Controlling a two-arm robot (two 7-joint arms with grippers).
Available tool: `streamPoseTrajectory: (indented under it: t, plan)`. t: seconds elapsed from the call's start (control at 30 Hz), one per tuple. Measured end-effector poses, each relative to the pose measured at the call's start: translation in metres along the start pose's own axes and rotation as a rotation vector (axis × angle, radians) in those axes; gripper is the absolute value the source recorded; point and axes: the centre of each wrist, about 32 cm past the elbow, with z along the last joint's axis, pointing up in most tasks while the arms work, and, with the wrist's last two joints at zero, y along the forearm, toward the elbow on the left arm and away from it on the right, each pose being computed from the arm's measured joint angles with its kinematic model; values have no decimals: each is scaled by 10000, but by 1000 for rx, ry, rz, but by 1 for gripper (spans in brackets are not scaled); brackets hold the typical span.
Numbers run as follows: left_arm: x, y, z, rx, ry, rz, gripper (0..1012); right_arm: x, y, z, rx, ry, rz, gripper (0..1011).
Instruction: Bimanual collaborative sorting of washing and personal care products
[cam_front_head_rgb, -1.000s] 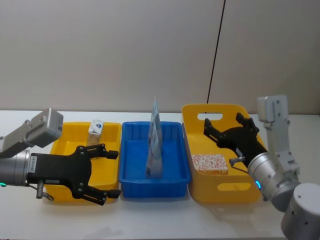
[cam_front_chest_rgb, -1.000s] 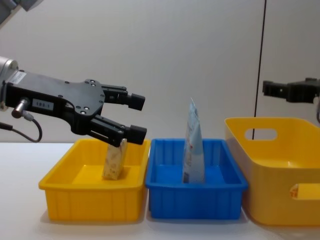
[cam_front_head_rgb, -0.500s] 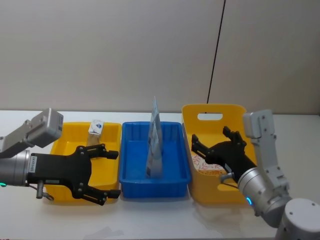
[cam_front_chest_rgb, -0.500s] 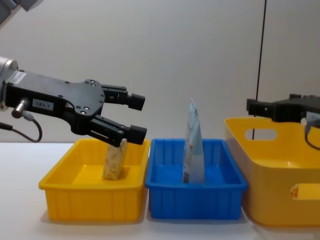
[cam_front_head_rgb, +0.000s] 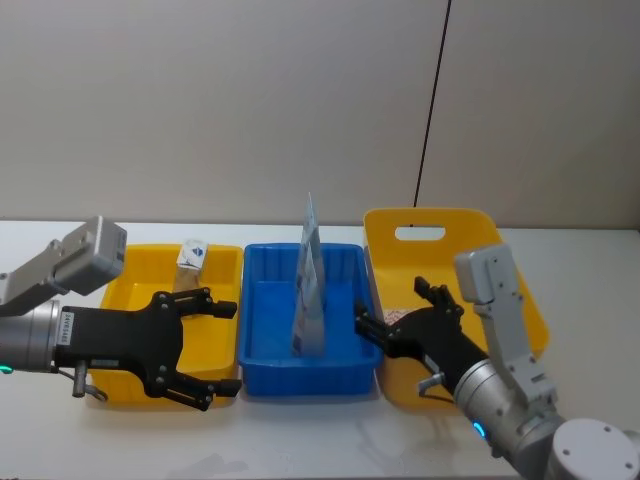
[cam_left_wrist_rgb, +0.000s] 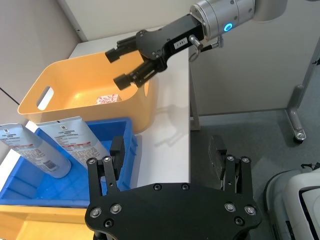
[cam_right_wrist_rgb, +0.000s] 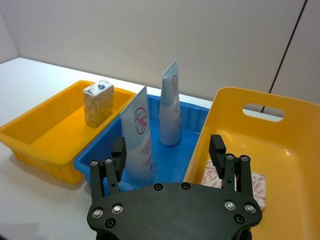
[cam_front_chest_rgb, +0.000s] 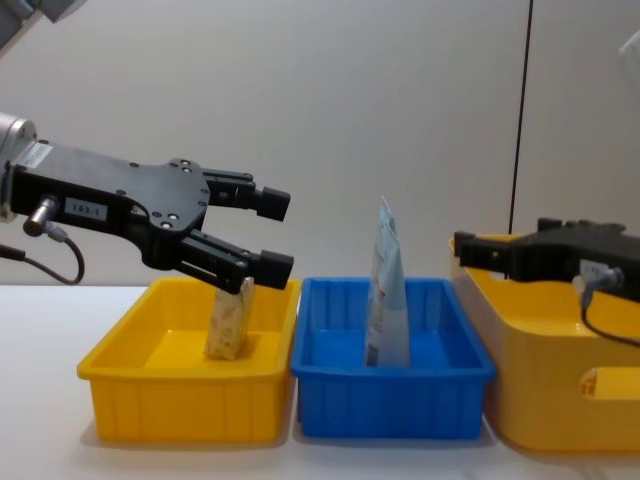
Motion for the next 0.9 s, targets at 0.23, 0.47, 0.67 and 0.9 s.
streamPoseTrajectory:
  t: [0.23, 0.47, 0.67, 0.9]
  plan:
    - [0, 0, 0, 0, 0, 0, 1001, -57, 29, -59, -15, -8, 23, 1004]
    - [0, 0, 0, 0, 0, 0, 1001, -90, 88, -119, -24, -28, 36, 1004]
    - [0, 0, 0, 0, 0, 0, 1001, -128, 155, -183, -31, -49, 47, 1003]
    - [0, 0, 0, 0, 0, 0, 1001, -164, 213, -232, -36, -67, 55, 1003]
